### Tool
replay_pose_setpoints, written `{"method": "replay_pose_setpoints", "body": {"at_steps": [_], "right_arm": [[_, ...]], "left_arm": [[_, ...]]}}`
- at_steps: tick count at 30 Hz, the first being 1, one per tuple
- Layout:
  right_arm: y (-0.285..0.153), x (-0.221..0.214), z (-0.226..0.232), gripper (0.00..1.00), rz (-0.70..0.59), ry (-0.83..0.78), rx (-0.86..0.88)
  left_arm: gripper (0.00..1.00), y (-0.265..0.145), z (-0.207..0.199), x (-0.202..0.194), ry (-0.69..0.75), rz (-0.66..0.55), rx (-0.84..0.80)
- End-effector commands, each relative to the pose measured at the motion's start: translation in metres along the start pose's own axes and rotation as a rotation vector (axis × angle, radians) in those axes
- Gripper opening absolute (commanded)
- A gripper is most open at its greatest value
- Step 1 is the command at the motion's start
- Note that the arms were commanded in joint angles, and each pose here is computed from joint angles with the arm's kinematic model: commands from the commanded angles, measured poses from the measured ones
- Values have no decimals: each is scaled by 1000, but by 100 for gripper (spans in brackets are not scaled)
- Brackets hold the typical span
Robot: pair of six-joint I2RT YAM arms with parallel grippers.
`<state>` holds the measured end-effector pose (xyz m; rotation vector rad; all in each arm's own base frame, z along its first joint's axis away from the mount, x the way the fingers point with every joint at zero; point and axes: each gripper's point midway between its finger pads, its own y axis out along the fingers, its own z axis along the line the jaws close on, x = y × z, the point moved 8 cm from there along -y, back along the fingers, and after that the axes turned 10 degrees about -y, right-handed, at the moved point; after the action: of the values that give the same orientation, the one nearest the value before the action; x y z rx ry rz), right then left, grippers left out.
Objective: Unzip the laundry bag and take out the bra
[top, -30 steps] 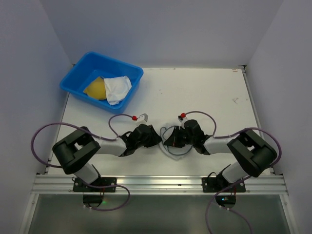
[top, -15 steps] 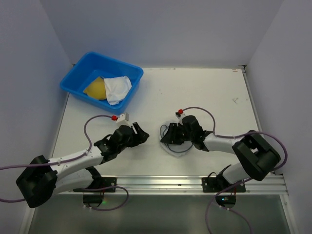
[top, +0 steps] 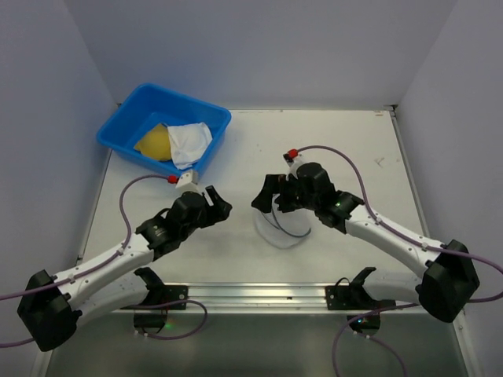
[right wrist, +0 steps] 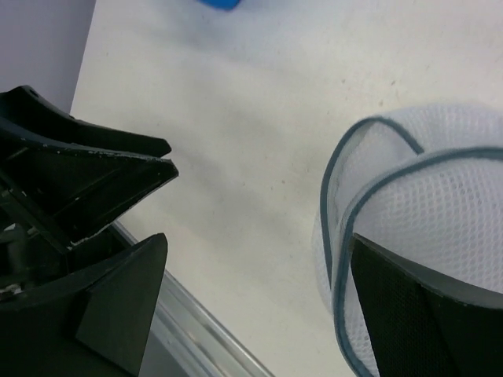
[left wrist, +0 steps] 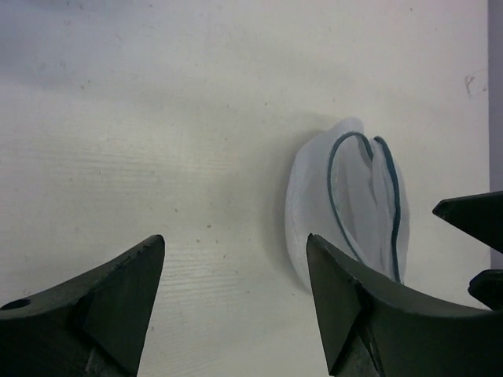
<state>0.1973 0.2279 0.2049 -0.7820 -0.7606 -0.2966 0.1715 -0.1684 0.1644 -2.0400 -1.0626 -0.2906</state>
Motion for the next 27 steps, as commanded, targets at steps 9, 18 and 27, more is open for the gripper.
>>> {"method": "replay_pose_setpoints", "body": {"at_steps": [9, 18, 27], "right_arm": [[-64, 50, -53, 99, -180, -42, -335], [-183, 58, -100, 99, -446, 64, -766], [-308, 44, -40, 99, -878, -11, -904]], "left_arm": [[95, -18, -18, 58, 72, -120, 30], [100, -72, -11, 111, 131, -292, 125], [100, -195, -25, 158, 171, -553, 80]]}}
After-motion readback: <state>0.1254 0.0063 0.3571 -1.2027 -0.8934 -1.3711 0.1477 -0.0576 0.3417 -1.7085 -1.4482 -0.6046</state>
